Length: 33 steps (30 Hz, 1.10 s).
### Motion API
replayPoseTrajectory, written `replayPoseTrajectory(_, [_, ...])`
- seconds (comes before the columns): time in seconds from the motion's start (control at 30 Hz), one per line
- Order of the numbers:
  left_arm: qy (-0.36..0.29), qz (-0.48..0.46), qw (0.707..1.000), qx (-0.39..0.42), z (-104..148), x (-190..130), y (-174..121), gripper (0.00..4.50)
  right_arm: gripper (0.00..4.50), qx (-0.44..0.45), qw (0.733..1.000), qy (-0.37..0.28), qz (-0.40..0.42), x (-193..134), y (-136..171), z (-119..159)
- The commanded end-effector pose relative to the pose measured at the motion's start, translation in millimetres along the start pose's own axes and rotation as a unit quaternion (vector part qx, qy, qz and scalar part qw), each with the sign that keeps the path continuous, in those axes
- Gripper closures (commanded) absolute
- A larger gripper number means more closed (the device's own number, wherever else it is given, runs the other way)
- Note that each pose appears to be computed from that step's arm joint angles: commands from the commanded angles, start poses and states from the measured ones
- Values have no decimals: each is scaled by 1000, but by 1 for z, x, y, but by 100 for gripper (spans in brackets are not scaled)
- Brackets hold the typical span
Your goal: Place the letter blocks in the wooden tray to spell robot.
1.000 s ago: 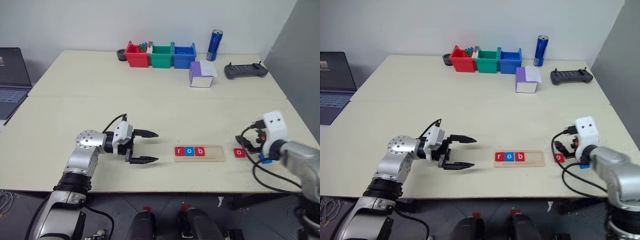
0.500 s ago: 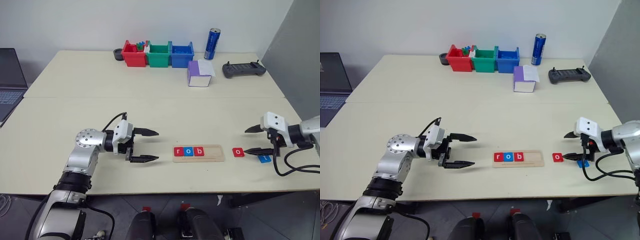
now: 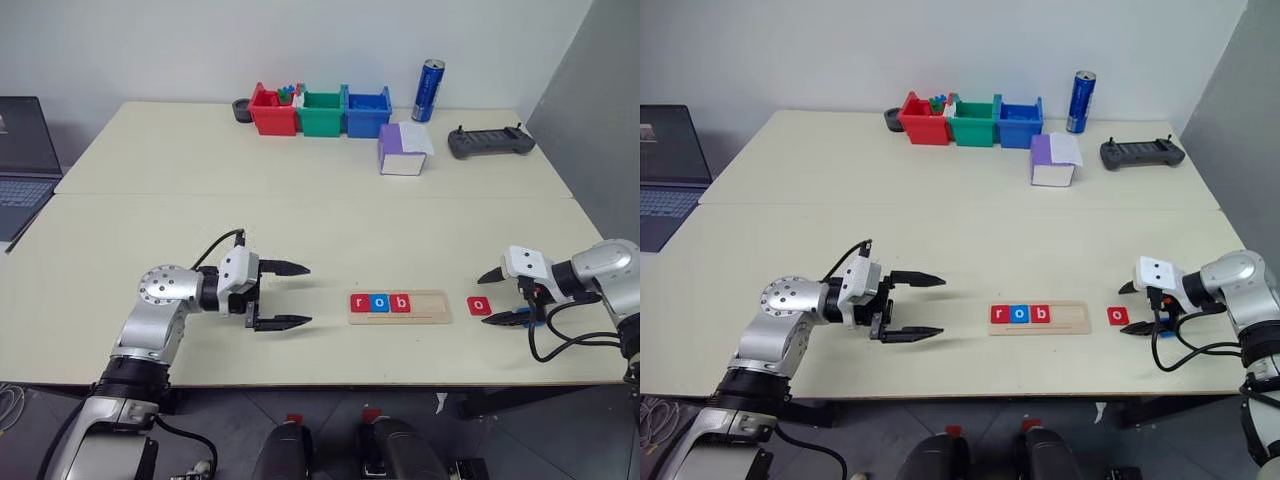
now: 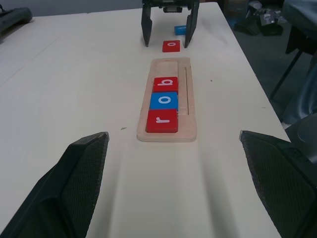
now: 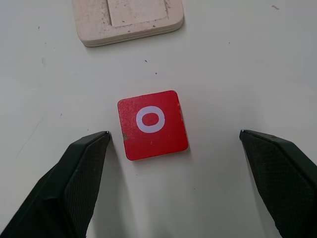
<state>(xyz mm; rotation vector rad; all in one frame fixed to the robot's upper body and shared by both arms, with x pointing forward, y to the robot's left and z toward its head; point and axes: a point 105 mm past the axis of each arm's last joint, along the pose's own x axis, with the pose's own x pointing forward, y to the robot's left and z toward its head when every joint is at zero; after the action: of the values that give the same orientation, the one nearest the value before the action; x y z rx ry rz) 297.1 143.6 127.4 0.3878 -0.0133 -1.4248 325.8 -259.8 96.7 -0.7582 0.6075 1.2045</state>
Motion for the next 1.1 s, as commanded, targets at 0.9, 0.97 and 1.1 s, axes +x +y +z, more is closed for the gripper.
replayPoseTrajectory(0.9, [-8, -7, 1000, 17, 10, 4, 3, 0, 306, -116, 993, -34, 16, 22, 26, 100])
replayPoseTrajectory(0.97, [-9, -11, 1000, 16, 10, 5, 1, 0, 306, -112, 993, -27, 22, 28, 24, 97])
replayPoseTrajectory(1.1, [-10, -8, 1000, 16, 10, 4, 0, 0, 306, -109, 994, -12, 20, 34, 16, 89])
